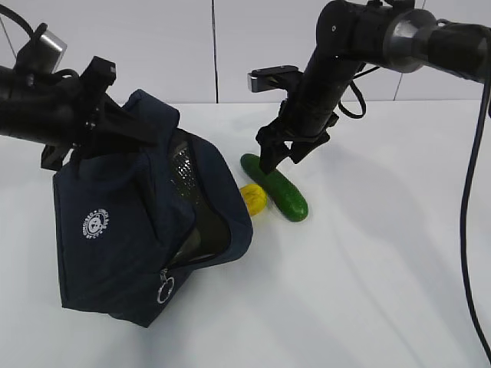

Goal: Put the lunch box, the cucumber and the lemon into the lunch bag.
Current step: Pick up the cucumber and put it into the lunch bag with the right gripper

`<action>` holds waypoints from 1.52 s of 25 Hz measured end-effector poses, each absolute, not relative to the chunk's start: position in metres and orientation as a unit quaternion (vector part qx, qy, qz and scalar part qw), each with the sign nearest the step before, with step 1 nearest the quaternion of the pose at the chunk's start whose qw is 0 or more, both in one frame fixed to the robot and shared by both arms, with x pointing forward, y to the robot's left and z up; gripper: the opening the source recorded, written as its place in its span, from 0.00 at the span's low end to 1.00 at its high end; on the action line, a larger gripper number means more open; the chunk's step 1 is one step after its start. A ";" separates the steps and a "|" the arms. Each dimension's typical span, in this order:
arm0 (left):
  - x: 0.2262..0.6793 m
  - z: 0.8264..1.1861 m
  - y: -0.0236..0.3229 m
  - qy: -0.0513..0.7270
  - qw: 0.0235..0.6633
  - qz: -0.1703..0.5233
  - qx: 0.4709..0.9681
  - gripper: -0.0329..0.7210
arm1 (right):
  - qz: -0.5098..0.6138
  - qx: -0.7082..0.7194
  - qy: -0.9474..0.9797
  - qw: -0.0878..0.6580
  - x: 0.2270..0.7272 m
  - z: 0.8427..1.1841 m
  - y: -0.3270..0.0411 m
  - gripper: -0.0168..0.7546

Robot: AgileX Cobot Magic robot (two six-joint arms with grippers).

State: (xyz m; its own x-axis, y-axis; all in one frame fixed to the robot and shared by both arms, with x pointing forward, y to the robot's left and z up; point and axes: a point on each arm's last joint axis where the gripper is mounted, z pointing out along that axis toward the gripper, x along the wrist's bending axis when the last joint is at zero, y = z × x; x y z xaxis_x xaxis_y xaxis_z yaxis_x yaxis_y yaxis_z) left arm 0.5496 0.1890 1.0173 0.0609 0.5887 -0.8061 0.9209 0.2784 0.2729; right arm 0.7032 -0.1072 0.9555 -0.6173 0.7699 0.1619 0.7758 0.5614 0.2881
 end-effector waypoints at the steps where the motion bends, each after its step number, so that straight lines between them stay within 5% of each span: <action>1: 0.550 1.017 0.189 0.660 0.451 -0.184 0.572 0.04 | -0.170 -0.438 -0.883 0.007 0.704 0.956 -0.107 0.75; 29: 0.549 1.017 0.189 0.659 0.451 -0.187 0.573 0.04 | -0.182 -0.449 -0.875 -0.002 0.717 0.914 -0.102 0.76; 38: 0.549 1.017 0.189 0.659 0.451 -0.187 0.573 0.04 | -0.182 -0.449 -0.875 -0.002 0.717 0.914 -0.102 0.68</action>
State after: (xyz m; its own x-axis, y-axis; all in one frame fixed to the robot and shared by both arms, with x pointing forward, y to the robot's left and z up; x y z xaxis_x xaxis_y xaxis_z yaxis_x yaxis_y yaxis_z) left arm 0.5492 0.1887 1.0174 0.0621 0.5863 -0.8077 0.9227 0.2748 0.2704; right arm 0.7165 -0.1023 0.9135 -0.5962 0.7866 0.1608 0.7854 0.5299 0.3198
